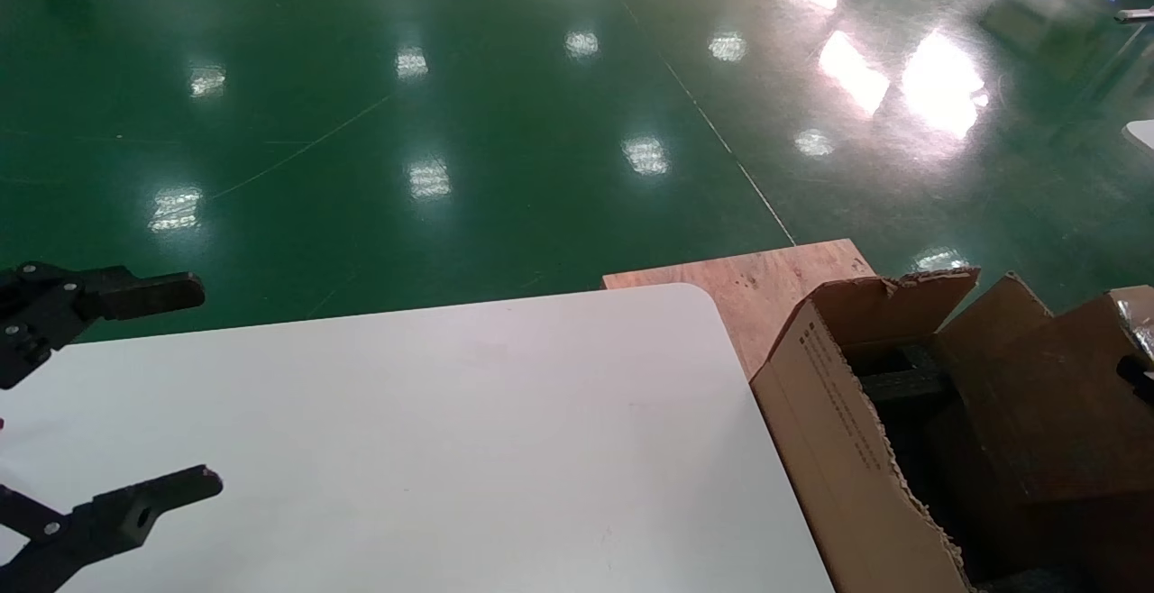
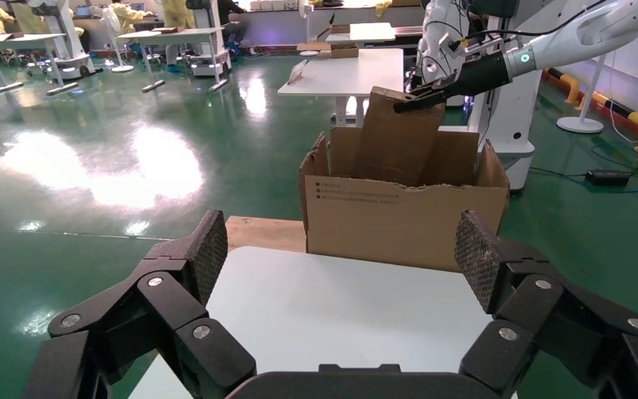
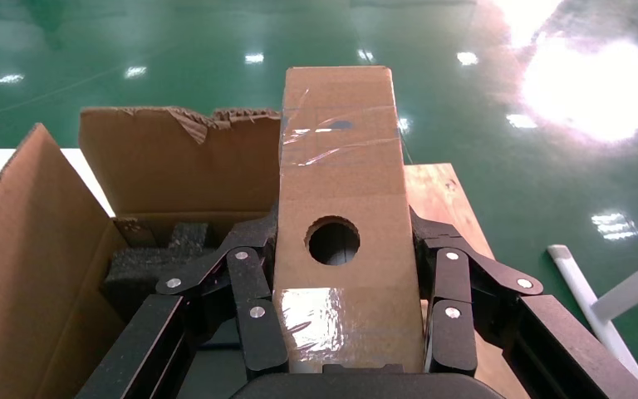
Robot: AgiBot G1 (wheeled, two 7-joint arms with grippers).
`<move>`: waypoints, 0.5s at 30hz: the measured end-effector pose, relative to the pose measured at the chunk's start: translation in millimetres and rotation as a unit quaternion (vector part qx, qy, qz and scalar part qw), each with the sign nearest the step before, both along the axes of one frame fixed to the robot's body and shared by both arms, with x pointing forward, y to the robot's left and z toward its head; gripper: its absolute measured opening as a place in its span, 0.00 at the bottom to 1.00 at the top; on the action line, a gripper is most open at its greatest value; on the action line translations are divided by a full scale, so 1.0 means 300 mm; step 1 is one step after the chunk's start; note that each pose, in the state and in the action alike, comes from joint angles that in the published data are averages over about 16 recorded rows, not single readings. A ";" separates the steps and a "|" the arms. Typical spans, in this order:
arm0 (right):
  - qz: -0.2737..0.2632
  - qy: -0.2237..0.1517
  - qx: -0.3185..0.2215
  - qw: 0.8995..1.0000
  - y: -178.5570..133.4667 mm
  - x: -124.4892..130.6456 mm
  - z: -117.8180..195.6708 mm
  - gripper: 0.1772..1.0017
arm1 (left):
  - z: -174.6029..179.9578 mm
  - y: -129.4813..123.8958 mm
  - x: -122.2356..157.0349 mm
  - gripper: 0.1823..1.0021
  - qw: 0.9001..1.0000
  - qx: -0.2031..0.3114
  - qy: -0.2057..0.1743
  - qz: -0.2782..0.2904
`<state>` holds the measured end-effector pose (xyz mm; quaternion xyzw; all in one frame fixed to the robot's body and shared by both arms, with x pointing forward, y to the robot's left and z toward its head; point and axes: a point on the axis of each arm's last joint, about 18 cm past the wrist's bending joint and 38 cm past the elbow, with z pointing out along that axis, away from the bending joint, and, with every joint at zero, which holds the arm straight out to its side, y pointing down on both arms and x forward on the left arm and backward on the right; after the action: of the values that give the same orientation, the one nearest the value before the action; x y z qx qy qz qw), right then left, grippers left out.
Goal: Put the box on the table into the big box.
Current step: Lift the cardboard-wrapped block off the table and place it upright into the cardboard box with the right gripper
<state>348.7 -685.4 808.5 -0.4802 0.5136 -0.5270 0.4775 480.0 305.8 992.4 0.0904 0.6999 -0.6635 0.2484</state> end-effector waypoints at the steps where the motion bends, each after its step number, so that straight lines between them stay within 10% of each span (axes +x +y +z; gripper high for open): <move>1: 0.000 0.001 0.000 1.000 -0.001 0.002 -0.004 0.35 | 0.000 0.000 0.000 1.00 1.000 0.000 0.000 0.000; 15: -0.001 0.021 0.007 1.000 -0.002 0.027 -0.060 0.35 | 0.000 0.000 0.000 1.00 1.000 0.000 0.000 0.000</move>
<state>356.8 -685.9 790.3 -0.4874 0.5276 -0.5138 0.4691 480.0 305.8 992.4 0.0904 0.6999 -0.6635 0.2484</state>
